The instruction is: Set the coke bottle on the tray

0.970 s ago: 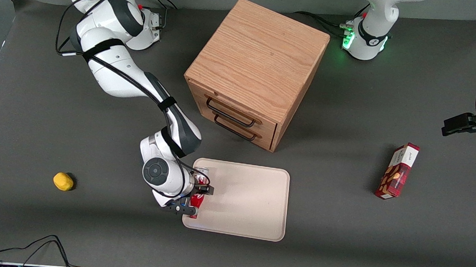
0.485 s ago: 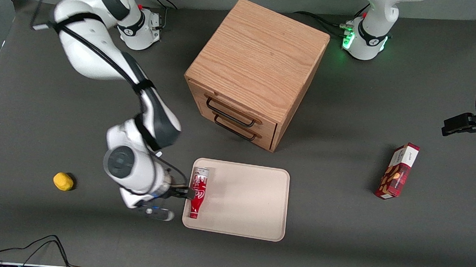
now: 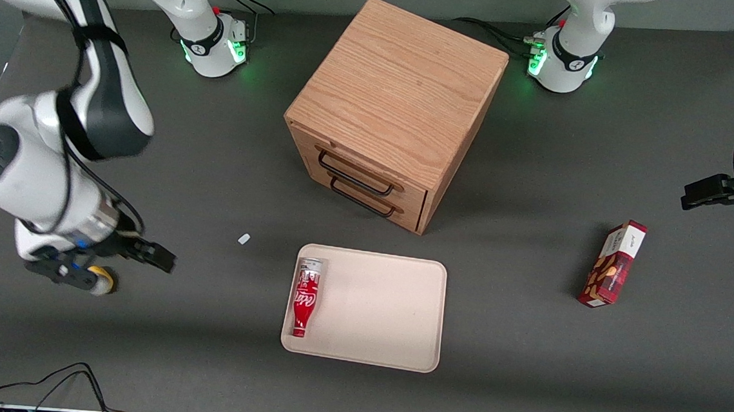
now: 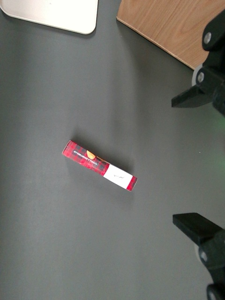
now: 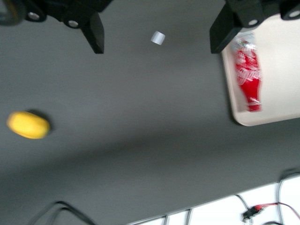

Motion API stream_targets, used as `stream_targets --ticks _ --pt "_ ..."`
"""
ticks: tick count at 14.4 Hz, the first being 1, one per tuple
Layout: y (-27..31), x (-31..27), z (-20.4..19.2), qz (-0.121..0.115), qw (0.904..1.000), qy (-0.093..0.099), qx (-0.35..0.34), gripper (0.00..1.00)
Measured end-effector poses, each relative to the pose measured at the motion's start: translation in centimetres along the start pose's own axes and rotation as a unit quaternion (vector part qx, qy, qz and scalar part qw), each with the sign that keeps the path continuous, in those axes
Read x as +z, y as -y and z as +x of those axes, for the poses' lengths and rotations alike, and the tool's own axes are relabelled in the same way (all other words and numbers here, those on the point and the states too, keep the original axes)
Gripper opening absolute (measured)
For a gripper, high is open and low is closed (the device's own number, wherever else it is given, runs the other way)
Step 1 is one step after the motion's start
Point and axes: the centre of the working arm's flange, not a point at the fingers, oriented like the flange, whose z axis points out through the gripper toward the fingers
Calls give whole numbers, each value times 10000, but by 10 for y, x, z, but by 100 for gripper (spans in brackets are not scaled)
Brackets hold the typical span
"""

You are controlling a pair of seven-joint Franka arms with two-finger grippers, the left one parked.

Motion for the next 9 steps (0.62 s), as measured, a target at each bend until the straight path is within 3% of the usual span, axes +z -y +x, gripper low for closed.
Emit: stream_targets --ticks 2,5,9 --pt "-38 -18 -27 -57 10000 62 24 100" --pt "-84 -49 -61 67 9998 163 37 100" --pt "-99 -99 -86 -7 9991 393 -141 100"
